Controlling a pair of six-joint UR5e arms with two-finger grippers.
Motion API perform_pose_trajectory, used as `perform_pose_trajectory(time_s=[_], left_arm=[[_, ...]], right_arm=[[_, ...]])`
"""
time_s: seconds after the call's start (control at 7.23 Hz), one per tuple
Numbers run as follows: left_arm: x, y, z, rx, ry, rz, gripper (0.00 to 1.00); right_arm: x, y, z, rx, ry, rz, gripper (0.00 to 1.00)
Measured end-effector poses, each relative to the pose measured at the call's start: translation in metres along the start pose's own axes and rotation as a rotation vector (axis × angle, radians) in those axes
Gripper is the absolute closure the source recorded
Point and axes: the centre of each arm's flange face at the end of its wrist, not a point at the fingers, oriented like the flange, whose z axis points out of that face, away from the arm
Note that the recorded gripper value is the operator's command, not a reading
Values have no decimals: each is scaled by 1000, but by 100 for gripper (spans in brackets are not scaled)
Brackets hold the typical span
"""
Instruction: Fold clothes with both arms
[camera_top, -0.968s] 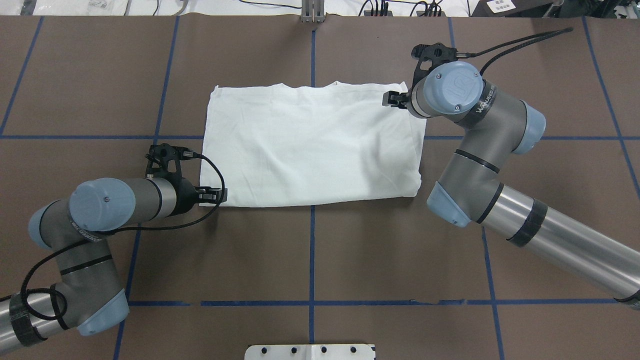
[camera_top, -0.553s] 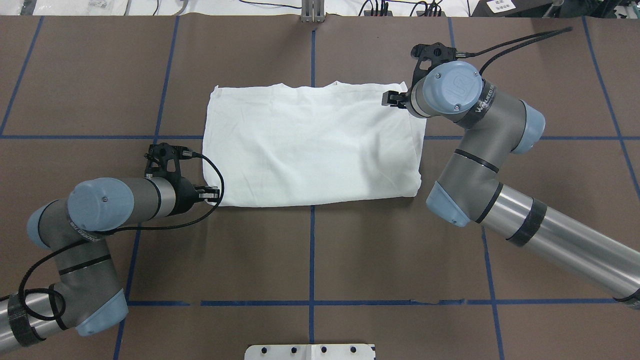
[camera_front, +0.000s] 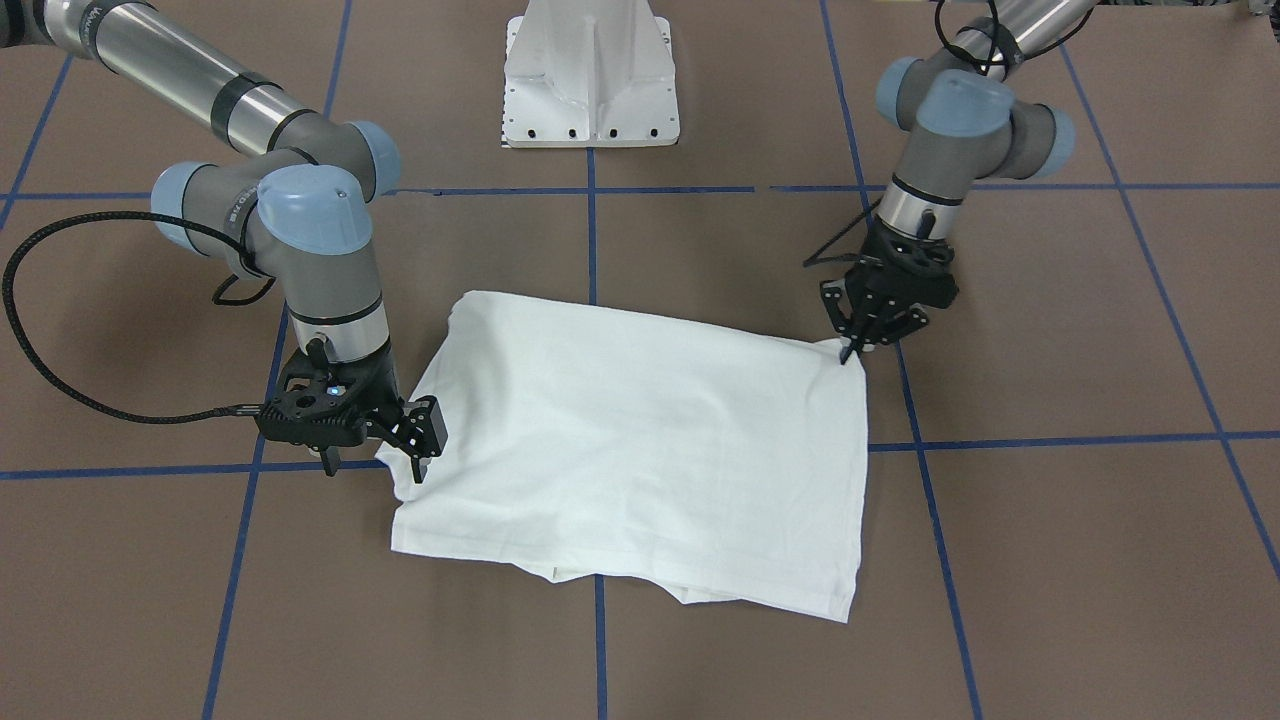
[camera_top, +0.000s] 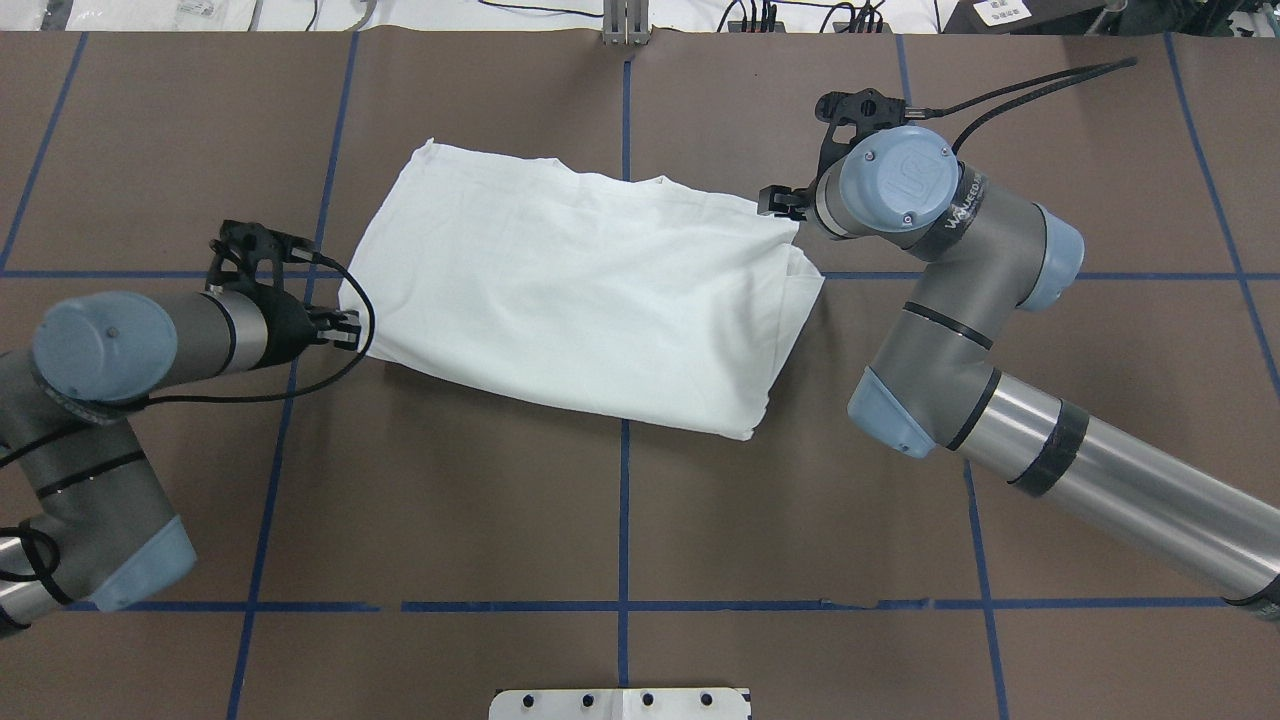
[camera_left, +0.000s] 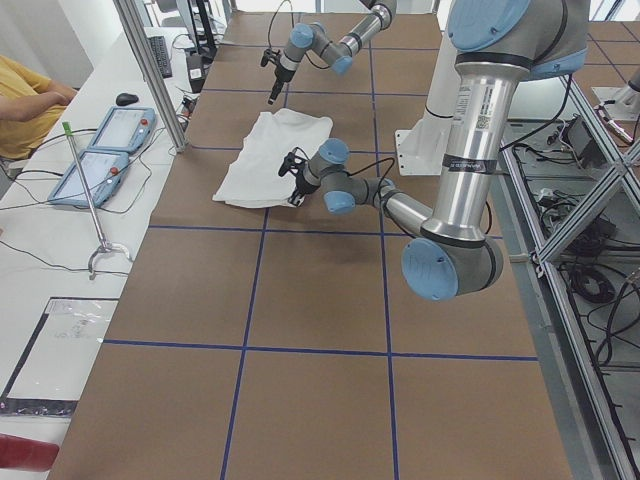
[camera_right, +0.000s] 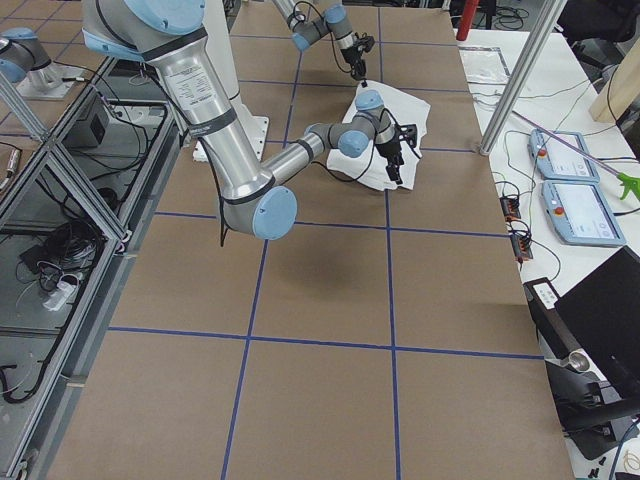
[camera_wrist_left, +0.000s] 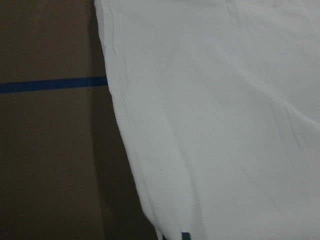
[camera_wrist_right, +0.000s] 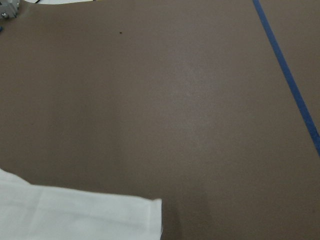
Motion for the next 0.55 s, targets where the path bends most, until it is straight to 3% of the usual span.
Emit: perform_pose_trajectory(time_s=[0.28, 0.55], left_arm=[[-81, -79, 25, 48, -139, 87, 100], [-100, -163, 90, 34, -237, 94, 100]], right_arm=[[-8, 5, -2, -3, -10, 1, 0], [-16, 14, -5, -7, -23, -1, 0]])
